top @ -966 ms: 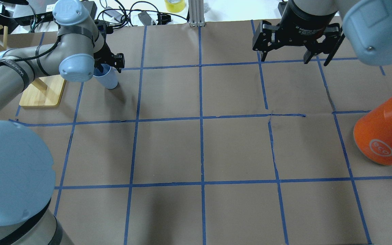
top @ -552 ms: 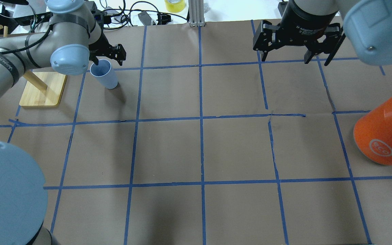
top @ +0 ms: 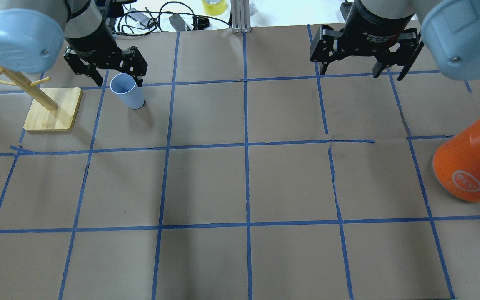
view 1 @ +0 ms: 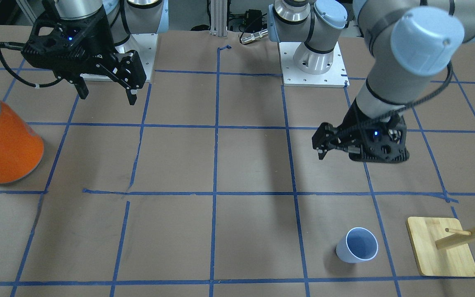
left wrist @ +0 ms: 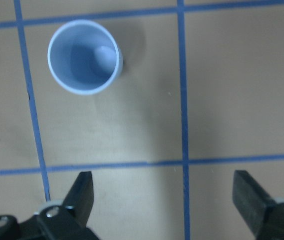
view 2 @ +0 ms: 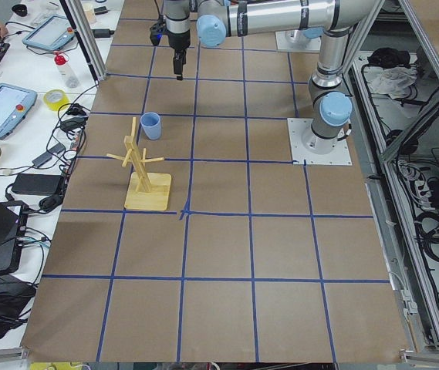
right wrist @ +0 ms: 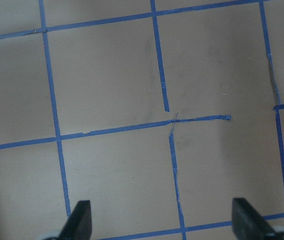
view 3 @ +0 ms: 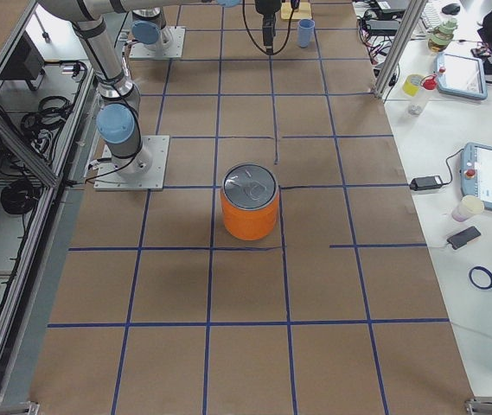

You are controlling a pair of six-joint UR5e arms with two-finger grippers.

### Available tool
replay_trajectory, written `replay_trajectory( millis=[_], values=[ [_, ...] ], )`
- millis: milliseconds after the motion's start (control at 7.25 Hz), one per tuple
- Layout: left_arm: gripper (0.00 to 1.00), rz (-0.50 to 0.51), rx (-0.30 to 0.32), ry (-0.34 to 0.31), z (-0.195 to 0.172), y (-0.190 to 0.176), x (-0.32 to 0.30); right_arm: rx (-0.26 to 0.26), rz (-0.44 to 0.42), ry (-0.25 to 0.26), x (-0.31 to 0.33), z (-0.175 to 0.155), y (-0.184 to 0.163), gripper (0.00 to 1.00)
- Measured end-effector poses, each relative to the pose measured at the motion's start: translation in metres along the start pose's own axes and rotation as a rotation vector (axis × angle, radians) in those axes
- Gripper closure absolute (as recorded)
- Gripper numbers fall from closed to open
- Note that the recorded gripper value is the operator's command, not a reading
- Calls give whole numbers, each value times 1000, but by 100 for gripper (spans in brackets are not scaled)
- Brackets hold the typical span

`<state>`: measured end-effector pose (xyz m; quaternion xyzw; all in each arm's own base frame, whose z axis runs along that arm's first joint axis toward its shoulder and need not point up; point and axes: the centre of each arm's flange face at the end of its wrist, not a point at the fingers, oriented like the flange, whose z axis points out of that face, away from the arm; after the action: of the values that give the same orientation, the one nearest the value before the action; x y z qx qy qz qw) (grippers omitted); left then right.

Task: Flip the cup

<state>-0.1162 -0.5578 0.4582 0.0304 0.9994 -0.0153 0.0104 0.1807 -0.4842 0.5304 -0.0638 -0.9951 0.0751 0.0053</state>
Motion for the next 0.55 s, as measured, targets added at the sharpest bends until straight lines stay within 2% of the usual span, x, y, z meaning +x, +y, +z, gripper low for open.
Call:
replay_trajectory(
  millis=[276, 552],
  values=[
    [0, -2, 29, 1, -51, 48, 25, -1, 0, 0, 0, 1, 0, 0],
    [0, -17, 87, -1, -71, 65, 30, -2, -3, 0, -1, 1, 0, 0]
  ],
)
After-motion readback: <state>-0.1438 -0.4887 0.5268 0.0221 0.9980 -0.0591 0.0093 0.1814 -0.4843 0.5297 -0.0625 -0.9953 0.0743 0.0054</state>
